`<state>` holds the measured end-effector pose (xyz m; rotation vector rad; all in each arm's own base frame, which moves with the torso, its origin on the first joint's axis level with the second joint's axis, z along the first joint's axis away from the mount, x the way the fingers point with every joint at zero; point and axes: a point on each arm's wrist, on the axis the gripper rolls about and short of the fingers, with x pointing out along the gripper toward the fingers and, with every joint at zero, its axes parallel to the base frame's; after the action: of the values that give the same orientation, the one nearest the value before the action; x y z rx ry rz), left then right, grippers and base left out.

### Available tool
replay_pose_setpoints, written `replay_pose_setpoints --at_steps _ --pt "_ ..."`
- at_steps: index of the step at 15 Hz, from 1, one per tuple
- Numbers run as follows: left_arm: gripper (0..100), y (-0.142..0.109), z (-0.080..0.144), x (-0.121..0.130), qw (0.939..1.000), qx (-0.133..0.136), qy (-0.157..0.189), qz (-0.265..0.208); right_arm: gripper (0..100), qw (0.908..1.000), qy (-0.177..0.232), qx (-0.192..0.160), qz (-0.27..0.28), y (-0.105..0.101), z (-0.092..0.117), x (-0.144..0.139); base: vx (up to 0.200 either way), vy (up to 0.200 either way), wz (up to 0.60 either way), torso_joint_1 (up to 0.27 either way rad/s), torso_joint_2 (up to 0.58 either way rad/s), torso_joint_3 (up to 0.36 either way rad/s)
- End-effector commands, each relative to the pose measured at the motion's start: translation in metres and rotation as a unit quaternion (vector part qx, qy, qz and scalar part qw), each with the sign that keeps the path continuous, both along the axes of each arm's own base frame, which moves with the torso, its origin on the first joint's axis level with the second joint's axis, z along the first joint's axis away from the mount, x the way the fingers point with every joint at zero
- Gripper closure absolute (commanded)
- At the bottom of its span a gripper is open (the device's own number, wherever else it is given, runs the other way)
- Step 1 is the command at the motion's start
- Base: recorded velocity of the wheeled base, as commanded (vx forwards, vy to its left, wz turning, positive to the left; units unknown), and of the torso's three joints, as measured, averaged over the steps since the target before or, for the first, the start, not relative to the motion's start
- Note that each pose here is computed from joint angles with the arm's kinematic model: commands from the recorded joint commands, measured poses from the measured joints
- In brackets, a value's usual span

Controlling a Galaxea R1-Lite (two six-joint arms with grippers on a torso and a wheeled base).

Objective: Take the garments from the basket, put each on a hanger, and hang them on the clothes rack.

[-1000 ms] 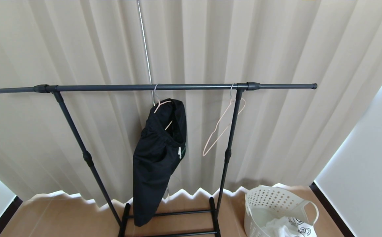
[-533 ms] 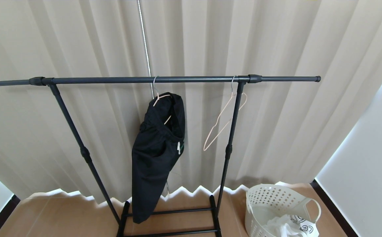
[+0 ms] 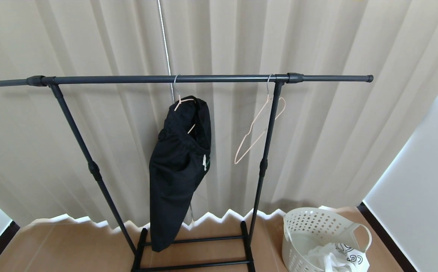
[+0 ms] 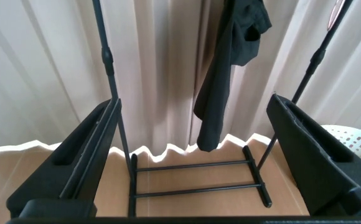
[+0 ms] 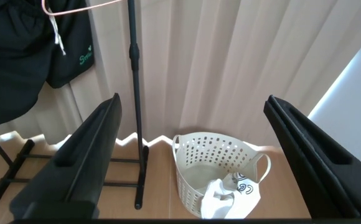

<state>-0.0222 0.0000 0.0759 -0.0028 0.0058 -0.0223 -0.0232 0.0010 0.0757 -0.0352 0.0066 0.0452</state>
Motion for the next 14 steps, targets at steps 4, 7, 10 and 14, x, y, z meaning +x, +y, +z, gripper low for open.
replay_pose_setpoints --at_steps 4,7,10,14 --pt "0 0.0 0.0001 0.0002 1.0 -0.001 0.001 0.0 0 1.0 -0.001 0.0 0.0 0.0 0.0002 -0.0001 0.0 0.0 0.0 -0.162 0.37 0.207" --pt "0 -0.0001 0.0001 0.0002 1.0 0.001 0.001 0.001 0 1.0 -0.001 0.001 0.0 0.0 0.0002 -0.0001 0.0 0.0 0.0 -0.167 0.39 0.222" --pt "0 -0.0001 0.0001 0.0002 1.0 0.0 0.001 0.001 0 1.0 -0.001 0.001 0.0 0.0 0.0002 -0.0001 0.0 0.0 0.0 -0.216 0.51 0.299" --pt "0 -0.0001 0.0001 0.0002 1.0 0.0 0.001 0.001 0 1.0 -0.001 0.0 0.0 0.0 0.0002 -0.0001 0.0 0.0 0.0 -0.222 0.55 0.325"
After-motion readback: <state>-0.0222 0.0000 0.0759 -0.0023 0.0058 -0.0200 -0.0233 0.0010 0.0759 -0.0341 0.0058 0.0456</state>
